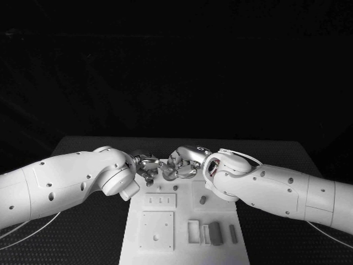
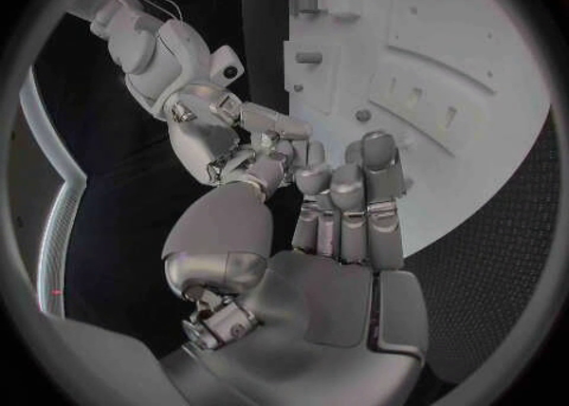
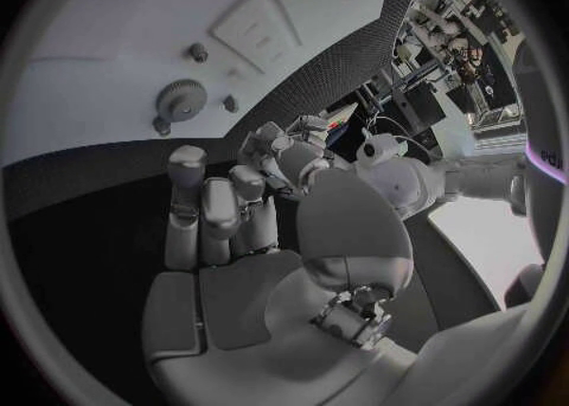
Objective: Assemble the parts on the task board
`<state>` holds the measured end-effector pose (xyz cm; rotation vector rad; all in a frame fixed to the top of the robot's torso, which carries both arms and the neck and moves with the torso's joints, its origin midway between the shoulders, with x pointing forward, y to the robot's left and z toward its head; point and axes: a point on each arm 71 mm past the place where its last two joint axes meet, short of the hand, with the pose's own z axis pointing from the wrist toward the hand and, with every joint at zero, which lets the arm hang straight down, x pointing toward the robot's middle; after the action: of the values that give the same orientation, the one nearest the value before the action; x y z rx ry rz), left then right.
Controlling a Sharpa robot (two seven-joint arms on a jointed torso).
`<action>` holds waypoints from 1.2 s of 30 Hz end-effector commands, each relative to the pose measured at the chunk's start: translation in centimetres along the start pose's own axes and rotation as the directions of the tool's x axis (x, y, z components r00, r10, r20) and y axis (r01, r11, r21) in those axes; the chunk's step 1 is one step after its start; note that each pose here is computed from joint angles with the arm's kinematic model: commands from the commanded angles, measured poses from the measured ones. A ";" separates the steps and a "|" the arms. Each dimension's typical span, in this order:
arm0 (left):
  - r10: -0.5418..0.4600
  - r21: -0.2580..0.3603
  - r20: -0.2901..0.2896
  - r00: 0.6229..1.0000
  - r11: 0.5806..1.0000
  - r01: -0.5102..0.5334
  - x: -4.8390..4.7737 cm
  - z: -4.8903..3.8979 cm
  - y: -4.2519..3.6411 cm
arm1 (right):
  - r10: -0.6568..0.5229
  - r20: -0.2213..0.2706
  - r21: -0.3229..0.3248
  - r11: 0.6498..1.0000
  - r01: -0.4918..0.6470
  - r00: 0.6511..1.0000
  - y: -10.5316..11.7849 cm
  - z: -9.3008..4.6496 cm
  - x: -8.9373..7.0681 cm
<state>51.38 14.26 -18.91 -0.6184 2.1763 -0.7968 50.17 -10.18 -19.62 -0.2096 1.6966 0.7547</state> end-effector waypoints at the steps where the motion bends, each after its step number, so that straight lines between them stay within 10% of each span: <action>1: -0.004 0.029 -0.012 1.000 1.000 0.004 0.20 -0.05 -0.55 | -0.013 -0.025 -0.010 1.000 0.013 1.000 0.1 0.0 0.4; 16: -0.006 0.026 -0.013 1.000 1.000 0.006 0.00 0.02 -0.42 | 0.015 0.003 -0.013 1.000 -0.015 1.000 -0.3 -0.3 0.1; 36: 0.119 -0.039 -0.085 0.989 0.992 -0.122 -0.30 -0.10 0.85 | 0.040 0.162 0.079 0.995 -0.053 0.986 -6.0 -3.0 -3.0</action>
<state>51.65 15.39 -19.10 -0.5830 2.2144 -0.7650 51.49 -17.03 -19.20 -0.0789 1.6300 0.6875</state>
